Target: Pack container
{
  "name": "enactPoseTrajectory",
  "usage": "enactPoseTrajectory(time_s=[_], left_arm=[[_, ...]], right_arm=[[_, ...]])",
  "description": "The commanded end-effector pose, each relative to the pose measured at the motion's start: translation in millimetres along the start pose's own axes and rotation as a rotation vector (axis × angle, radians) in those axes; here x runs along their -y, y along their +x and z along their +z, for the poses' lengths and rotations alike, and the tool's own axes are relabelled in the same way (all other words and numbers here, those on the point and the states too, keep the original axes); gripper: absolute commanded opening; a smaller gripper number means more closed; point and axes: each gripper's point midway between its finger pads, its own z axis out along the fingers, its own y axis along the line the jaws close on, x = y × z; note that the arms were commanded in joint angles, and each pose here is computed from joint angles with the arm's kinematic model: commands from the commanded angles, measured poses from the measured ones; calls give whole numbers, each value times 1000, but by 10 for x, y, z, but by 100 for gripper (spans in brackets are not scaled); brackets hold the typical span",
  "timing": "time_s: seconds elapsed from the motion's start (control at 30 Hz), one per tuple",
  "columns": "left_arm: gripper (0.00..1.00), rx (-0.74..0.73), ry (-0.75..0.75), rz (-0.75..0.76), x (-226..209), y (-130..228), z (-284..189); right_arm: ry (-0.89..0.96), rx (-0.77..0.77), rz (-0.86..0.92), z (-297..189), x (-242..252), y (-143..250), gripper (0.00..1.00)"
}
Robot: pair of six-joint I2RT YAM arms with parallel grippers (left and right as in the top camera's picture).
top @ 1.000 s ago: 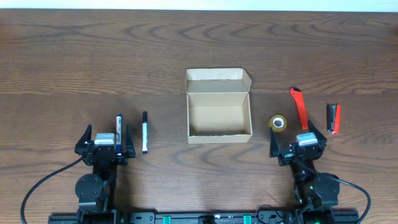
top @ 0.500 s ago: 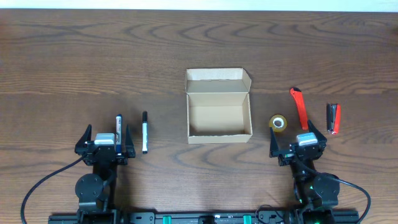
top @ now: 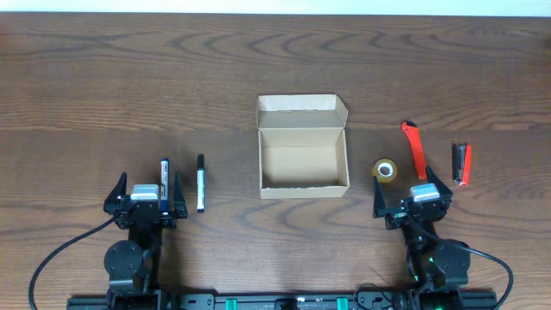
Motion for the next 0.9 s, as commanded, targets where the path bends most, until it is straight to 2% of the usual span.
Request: enactPoseTrajectory(time_s=[0.0, 0.43, 0.6, 0.67, 0.77, 0.87], left_arm=[[95, -53, 25, 5, 47, 161, 1], [95, -50, 36, -7, 66, 154, 0], [95, -51, 35, -34, 65, 155, 0], [95, -53, 32, -34, 59, 159, 1], [95, -55, 32, -34, 60, 163, 2], [96, -55, 32, -34, 60, 163, 2]], right_arm=[[-18, 1, -4, -1, -40, 5, 99], [-33, 3, 29, -1, -67, 2, 99], [-31, 124, 158, -18, -33, -301, 99], [-16, 197, 278, -48, 33, -478, 99], [69, 197, 468, -73, 239, -512, 99], [124, 175, 469, -103, 375, -606, 99]])
